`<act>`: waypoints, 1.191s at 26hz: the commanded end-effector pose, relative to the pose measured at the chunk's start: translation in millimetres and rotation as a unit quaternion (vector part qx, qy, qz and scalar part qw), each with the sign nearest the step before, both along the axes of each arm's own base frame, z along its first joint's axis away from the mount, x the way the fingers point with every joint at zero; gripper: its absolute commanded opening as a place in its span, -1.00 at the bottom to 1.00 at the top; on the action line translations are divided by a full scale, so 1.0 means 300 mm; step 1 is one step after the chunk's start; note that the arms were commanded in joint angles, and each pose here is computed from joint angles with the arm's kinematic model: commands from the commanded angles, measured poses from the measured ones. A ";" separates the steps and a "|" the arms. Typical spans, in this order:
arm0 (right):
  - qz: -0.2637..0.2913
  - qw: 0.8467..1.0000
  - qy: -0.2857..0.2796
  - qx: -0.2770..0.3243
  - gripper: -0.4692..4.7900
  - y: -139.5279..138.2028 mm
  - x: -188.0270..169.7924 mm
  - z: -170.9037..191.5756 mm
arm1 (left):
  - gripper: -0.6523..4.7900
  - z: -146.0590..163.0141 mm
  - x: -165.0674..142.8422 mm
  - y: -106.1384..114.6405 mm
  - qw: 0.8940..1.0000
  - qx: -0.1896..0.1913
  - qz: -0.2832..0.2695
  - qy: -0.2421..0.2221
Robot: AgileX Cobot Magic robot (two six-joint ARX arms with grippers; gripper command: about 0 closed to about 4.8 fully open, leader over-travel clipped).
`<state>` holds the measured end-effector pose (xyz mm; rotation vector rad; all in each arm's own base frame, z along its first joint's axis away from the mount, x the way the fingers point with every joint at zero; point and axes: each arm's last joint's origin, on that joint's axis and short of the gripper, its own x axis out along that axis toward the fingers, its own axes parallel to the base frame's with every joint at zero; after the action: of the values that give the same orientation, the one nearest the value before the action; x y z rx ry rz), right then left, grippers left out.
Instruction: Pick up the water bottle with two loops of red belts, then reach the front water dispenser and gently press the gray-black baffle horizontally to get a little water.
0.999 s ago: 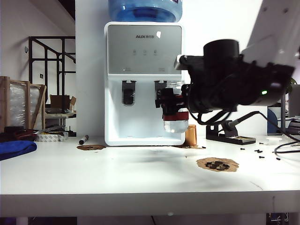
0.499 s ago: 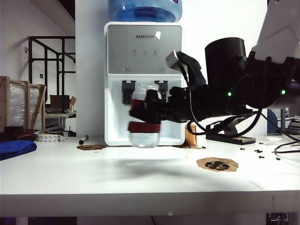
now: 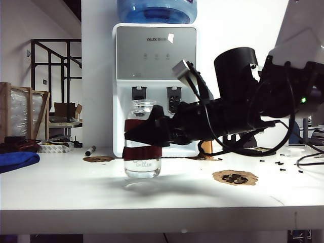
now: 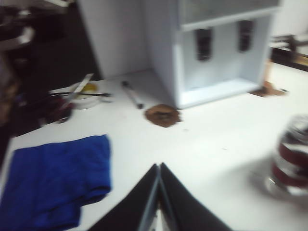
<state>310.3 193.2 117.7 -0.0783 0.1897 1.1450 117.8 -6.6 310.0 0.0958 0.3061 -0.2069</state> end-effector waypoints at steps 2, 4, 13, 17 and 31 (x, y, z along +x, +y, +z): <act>0.017 1.000 -0.010 -0.008 -0.84 0.024 -0.010 -0.012 | -0.78 0.014 -0.019 0.009 0.999 -0.006 0.047 -0.015; 0.010 0.999 -0.028 -0.024 -0.84 0.036 -0.015 -0.027 | -0.78 0.010 -0.040 0.009 0.998 -0.021 0.052 -0.007; -0.046 0.995 -0.082 -0.031 -0.84 0.077 -0.008 -0.036 | -0.78 -0.013 -0.140 0.016 0.996 -0.026 0.085 0.018; -0.046 0.997 -0.062 -0.014 -0.84 0.094 -0.011 -0.056 | -0.78 -0.014 -0.170 0.021 0.994 -0.011 0.106 0.009; -0.057 0.998 -0.025 0.026 -0.84 0.105 -0.016 -0.084 | -0.78 -0.146 -0.111 0.032 0.986 0.013 0.163 0.028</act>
<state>306.6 222.7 91.8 -0.0598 0.1202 1.0185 81.6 2.6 260.8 0.0627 0.4434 0.1005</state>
